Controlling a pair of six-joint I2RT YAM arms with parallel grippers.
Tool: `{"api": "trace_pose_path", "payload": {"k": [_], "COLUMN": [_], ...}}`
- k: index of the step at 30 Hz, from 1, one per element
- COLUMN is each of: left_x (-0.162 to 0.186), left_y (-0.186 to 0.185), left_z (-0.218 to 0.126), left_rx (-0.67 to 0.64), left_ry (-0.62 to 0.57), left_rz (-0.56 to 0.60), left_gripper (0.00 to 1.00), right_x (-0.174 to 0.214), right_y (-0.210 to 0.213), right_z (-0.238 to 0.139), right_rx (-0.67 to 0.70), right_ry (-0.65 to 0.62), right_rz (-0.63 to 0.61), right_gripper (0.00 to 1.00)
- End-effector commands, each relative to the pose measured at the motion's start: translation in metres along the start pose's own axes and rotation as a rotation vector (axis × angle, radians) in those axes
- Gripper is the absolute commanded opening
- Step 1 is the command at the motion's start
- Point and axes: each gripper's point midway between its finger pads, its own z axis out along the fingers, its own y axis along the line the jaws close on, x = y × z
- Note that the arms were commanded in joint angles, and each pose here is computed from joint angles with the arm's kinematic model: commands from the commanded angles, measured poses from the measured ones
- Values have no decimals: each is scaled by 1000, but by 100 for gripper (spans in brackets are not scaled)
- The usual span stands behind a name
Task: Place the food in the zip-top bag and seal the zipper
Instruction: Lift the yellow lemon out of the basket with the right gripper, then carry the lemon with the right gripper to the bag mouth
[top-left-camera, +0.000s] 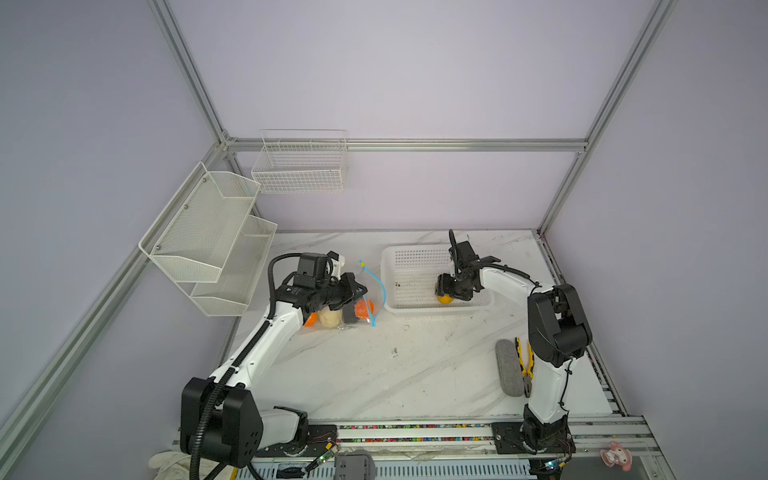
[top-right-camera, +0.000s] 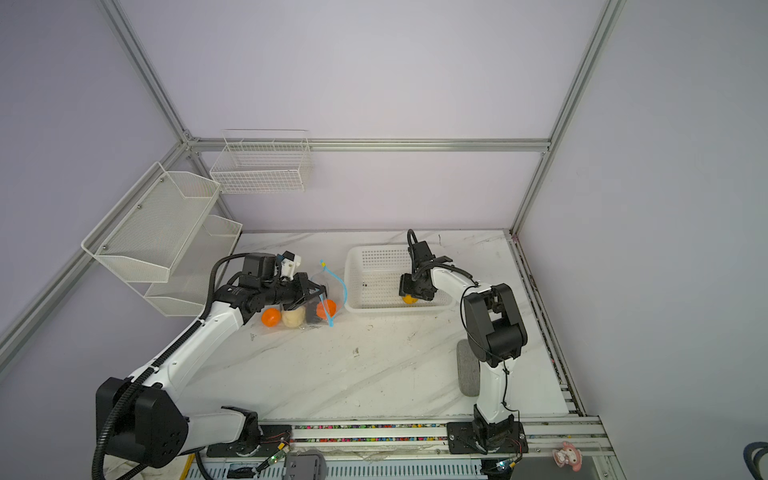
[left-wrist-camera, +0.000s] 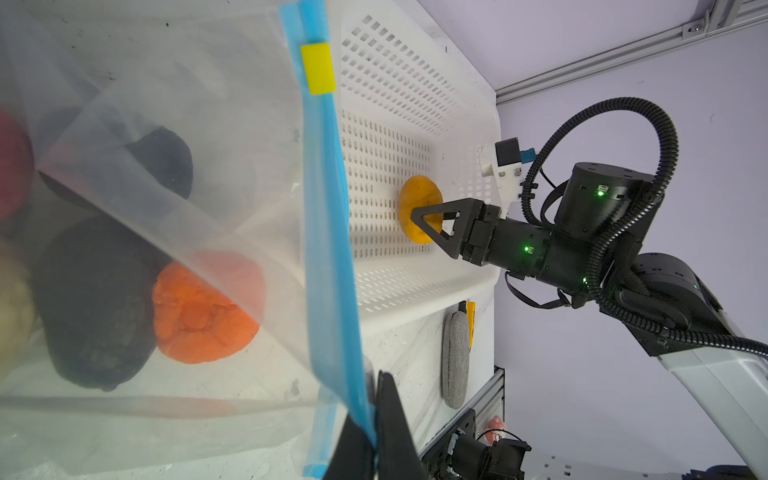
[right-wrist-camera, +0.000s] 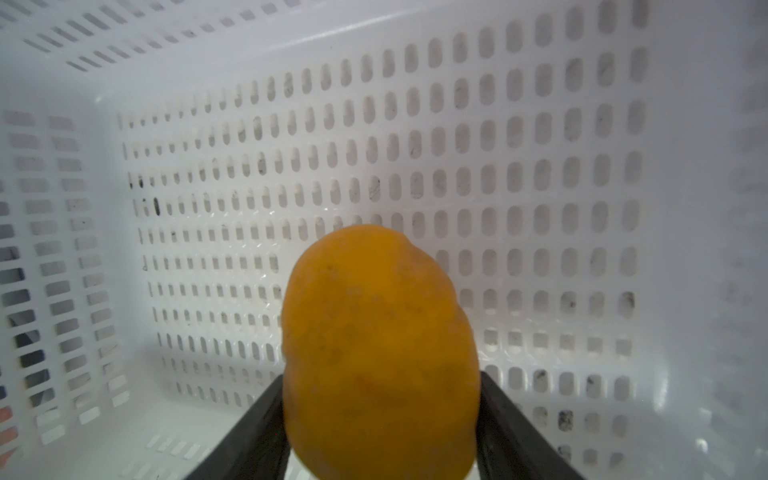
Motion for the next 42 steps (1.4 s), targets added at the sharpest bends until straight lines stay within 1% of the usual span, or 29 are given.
{"api": "trace_pose_path", "payload": {"k": [1,6,13,18,23,26,28,32,36,42], "left_x": [-2,-6,-13,-13,-14,-13,-14,-14,-14,-16], "left_y": [-5,-8,-15,-16,-15,-16,-16,-16,-19,-23], "left_z": [-6,-6,-9,-8,-12,-13,-13,-13,-15,-20], "left_rx": [30,32,40,37,23,26,26,26,31,39], "left_ry": [-24,-25,-36,-35,-44,-45,-46,-46,-51,-63], "left_rz": [16,20,27,26,34,35,33,31,35,42], "left_gripper": [0,0,0,0,0,0,0,0,0,0], "right_x": [-20,-29,-38,-32,-22,-9,2,20,31,41], "right_y": [19,31,64,95,124,147,164,190,209,225], "right_z": [-25,-33,-50,-62,-84,-100,-107,-109,-104,-96], "right_rx": [-82,-136,-266,-353,-466,-543,-600,-660,-692,-707], "right_ry": [-87,-119,-211,-274,-325,-338,-328,-298,-266,-230], "right_rz": [-3,2,-23,-63,-117,-176,-212,-262,-287,-316], "right_gripper": [66,64,63,63,63,64,64,64,64,64]}}
